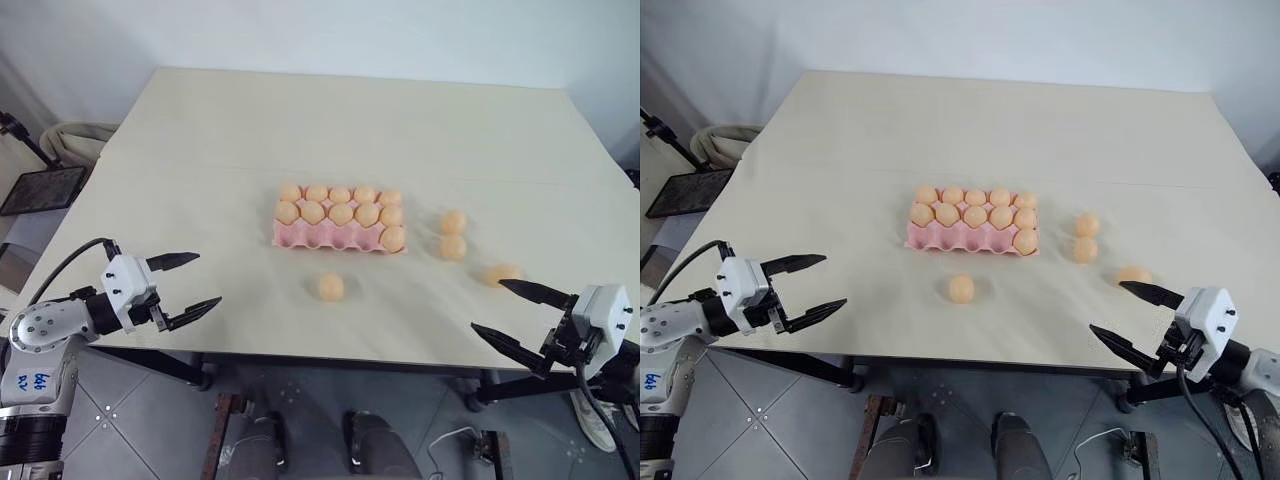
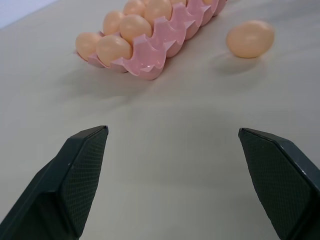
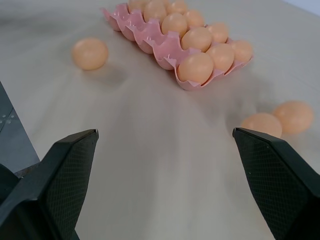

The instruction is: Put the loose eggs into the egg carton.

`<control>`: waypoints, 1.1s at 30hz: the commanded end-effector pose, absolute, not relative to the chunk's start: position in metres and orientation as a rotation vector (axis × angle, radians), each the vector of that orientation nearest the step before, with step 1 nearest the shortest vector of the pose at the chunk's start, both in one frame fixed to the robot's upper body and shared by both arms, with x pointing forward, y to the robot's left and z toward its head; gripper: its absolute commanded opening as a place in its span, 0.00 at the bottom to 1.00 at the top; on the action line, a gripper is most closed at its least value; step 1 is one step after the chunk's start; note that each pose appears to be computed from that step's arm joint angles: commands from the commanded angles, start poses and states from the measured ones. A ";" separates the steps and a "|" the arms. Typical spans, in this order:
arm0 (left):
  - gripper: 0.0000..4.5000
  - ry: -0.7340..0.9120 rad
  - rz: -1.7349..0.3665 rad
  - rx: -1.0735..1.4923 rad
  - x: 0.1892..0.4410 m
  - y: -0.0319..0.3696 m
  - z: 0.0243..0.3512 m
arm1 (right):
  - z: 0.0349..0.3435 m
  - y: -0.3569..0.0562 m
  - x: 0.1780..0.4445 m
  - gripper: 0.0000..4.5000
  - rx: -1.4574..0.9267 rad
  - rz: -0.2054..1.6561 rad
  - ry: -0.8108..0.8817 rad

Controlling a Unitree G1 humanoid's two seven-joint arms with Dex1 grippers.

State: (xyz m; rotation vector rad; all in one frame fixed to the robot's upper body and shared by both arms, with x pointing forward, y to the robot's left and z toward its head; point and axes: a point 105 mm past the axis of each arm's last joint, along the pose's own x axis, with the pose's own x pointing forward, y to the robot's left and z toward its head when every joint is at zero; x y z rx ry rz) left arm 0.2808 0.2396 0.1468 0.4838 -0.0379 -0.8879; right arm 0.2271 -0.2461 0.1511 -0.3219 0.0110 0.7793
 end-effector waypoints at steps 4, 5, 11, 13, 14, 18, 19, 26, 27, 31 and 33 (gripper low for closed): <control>0.99 -0.068 -0.921 0.477 0.279 0.226 0.151 | 0.161 -0.262 0.232 1.00 -0.310 0.632 -0.055; 0.99 -0.063 -0.935 0.475 0.279 0.221 0.150 | 0.162 -0.270 0.233 1.00 -0.300 0.585 -0.060; 0.99 -0.067 -1.039 0.449 0.279 0.195 0.151 | 0.151 -0.304 0.221 1.00 -0.276 0.449 -0.014; 0.99 -0.054 -1.112 0.436 0.276 0.182 0.150 | 0.142 -0.310 0.214 1.00 -0.256 0.439 0.014; 0.99 -0.058 -1.137 0.435 0.275 0.176 0.150 | 0.137 -0.312 0.212 1.00 -0.247 0.436 0.029; 0.99 -0.082 -1.208 0.439 0.273 0.160 0.154 | 0.122 -0.316 0.209 1.00 -0.226 0.441 0.073; 0.99 -0.086 -1.212 0.432 0.274 0.159 0.155 | 0.121 -0.316 0.210 1.00 -0.224 0.445 0.073; 0.99 -0.097 -1.235 0.417 0.271 0.156 0.159 | 0.118 -0.303 0.256 1.00 -0.244 0.510 0.104; 0.99 -0.100 -1.238 0.414 0.270 0.155 0.160 | 0.118 -0.300 0.264 1.00 -0.249 0.523 0.105; 0.99 -0.107 -1.242 0.403 0.267 0.151 0.160 | 0.117 -0.294 0.290 1.00 -0.274 0.557 0.127; 0.99 -0.109 -1.240 0.398 0.266 0.150 0.160 | 0.116 -0.293 0.301 1.00 -0.281 0.562 0.132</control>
